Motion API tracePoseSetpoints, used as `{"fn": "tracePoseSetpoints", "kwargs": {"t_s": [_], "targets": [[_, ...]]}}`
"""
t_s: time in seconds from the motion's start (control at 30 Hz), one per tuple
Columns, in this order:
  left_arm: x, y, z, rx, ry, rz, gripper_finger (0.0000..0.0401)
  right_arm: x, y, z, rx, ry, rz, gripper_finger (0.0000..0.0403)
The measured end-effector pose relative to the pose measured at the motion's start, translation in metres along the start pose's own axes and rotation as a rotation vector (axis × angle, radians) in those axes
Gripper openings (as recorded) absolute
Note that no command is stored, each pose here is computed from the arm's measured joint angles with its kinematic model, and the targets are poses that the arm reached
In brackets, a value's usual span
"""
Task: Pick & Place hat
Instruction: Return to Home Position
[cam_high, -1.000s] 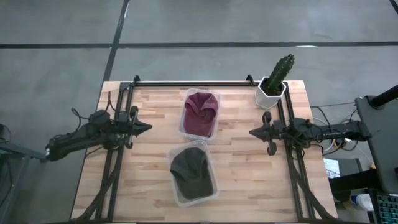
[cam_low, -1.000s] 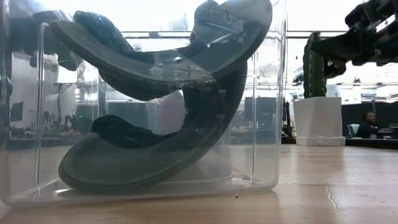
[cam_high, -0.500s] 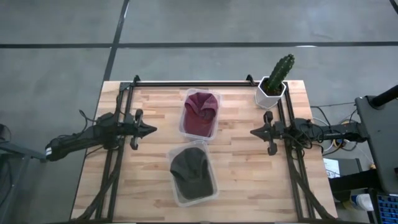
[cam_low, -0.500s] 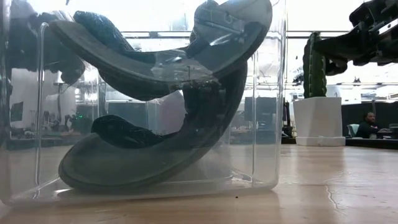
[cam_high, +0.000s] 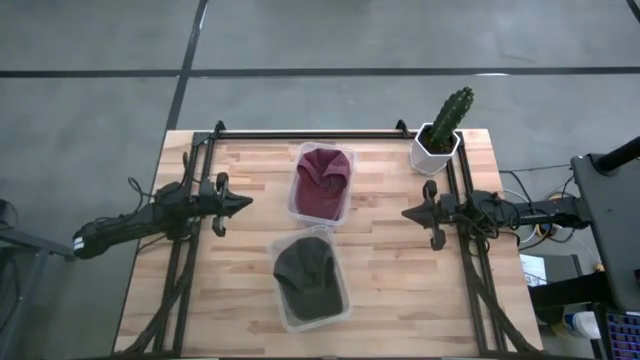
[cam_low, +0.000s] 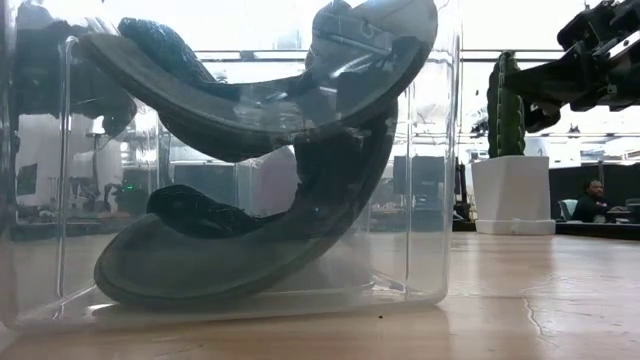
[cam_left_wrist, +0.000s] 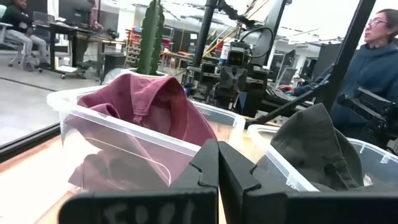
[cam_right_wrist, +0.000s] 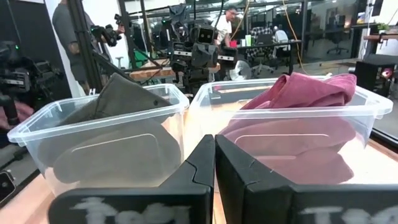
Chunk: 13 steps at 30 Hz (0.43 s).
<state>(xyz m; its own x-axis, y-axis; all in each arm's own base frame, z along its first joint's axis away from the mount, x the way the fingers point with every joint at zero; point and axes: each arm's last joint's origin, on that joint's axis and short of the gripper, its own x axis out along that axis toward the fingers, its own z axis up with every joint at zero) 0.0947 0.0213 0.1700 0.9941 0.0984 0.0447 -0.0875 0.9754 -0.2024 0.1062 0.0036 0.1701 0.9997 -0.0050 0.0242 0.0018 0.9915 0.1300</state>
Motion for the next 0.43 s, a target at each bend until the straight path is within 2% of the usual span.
{"fn": "tracePoseSetpoints", "kwargs": {"t_s": [0.43], "targets": [[0.0000,0.0002,-0.0004,-0.005,0.002,0.005,0.0000,0.0001,0.0000,-0.0001,0.000,0.002,0.000,0.0009]]}}
